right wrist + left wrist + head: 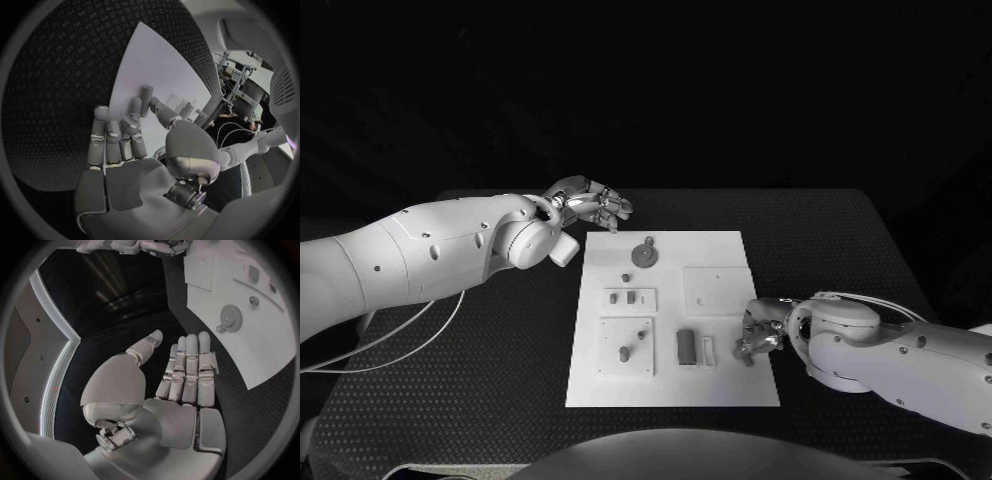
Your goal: Assemble the parts on the task board
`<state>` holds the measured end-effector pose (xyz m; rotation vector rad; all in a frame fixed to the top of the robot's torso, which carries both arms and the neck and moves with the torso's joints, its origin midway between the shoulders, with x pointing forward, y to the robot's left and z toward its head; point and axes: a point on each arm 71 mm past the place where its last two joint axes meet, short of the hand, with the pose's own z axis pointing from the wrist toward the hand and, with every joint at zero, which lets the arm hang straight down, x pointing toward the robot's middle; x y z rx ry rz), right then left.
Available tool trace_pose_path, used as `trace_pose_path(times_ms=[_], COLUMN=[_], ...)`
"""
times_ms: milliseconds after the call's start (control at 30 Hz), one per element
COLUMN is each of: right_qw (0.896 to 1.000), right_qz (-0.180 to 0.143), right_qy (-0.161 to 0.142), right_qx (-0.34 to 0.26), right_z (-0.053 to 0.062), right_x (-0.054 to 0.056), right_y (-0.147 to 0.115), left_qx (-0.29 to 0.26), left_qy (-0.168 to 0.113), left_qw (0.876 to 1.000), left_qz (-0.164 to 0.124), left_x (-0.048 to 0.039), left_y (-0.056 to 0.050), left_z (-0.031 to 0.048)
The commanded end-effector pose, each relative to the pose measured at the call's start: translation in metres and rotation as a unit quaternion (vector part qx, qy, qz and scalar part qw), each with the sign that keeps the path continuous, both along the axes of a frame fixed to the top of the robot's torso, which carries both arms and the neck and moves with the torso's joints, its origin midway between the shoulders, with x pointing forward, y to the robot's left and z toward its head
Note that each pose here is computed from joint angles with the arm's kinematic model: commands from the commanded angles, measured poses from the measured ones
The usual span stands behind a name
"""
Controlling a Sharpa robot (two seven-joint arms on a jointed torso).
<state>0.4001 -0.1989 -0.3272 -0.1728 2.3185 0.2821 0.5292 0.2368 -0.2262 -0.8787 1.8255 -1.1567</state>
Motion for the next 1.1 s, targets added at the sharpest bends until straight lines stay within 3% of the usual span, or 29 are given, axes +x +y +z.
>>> trace_pose_path(times_ms=[33, 233, 367, 567, 1100], right_qw=[0.999, 0.995, 0.987, 0.975, 0.964], right_qz=[-0.008, -0.052, -0.092, -0.132, -0.152], right_qy=[0.038, 0.070, 0.096, 0.113, 0.094], right_qx=[-0.020, 0.044, 0.093, 0.137, 0.195], right_z=[-0.020, -0.021, -0.020, -0.016, -0.006], right_x=[-0.014, -0.016, -0.018, -0.018, -0.020], right_y=[-0.005, -0.004, -0.004, -0.003, 0.012], left_qx=[-0.004, -0.004, -0.003, -0.003, -0.002], left_qy=[-0.001, -0.001, 0.000, 0.000, -0.001], left_qw=[1.000, 1.000, 1.000, 1.000, 1.000], left_qz=[-0.008, -0.008, -0.008, -0.007, -0.008], left_x=[-0.0006, -0.0005, -0.0007, -0.0008, -0.0012], left_y=[-0.002, -0.002, -0.002, -0.002, -0.001], left_z=[0.0008, 0.0008, 0.0008, 0.0008, 0.0008])
